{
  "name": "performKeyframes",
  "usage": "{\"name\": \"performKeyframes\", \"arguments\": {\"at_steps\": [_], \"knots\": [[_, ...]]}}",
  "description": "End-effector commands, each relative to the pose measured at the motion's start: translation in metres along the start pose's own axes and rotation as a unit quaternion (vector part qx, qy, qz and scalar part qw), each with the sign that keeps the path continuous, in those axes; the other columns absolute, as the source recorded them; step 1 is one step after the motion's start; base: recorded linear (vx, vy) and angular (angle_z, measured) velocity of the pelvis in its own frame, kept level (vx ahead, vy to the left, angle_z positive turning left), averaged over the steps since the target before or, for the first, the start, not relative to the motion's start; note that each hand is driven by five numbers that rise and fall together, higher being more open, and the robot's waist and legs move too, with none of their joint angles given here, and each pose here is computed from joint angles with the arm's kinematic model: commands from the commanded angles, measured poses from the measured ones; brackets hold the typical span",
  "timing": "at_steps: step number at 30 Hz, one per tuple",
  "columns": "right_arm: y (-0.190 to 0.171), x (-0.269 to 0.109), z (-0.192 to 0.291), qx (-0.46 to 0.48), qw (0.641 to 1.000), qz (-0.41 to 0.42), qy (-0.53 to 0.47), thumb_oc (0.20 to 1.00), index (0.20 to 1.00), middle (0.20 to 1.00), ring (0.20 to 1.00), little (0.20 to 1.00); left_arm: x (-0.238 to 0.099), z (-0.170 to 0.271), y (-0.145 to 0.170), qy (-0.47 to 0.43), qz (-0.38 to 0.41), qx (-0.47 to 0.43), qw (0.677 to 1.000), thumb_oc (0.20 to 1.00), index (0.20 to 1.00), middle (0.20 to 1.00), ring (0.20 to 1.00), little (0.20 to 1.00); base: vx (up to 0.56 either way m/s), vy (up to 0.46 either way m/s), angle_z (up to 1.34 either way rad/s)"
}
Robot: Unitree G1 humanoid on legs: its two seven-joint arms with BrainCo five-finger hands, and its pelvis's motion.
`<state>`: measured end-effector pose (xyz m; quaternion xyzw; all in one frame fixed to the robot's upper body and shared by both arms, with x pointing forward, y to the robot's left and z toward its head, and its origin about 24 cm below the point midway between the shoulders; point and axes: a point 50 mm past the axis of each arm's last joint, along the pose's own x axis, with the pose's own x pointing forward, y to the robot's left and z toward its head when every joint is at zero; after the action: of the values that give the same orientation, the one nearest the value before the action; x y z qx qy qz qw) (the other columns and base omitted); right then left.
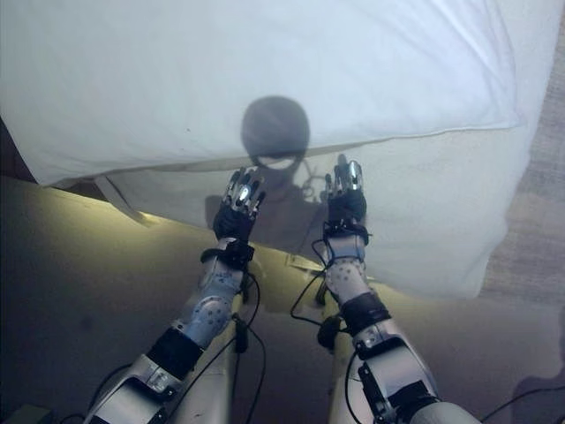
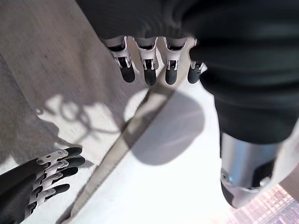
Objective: Make the bed
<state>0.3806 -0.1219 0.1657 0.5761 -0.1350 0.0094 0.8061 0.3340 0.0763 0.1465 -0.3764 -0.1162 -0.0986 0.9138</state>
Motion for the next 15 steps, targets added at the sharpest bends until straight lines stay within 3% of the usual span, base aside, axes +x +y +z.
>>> {"name": "performKeyframes", "arguments": {"at_steps": [1,15], "knots": [[0.020,0.009,0.023,0.013,0.997,0.057,-0.040,1.000,1.000,1.000,1.000,1.000,-0.001,0.006,-0.024,-0.023,-0.067,-0.008,0.997,1.000,1.000,1.000,1.000,1.000,0.01,-0.004,0.03],[0.068,0.033,0.068,-0.051,0.985,0.135,-0.097,1.000,1.000,1.000,1.000,1.000,-0.006,0.008,-0.028,-0.020,-0.112,0.019,0.993,1.000,1.000,1.000,1.000,1.000,0.00,0.000,0.00]]}}
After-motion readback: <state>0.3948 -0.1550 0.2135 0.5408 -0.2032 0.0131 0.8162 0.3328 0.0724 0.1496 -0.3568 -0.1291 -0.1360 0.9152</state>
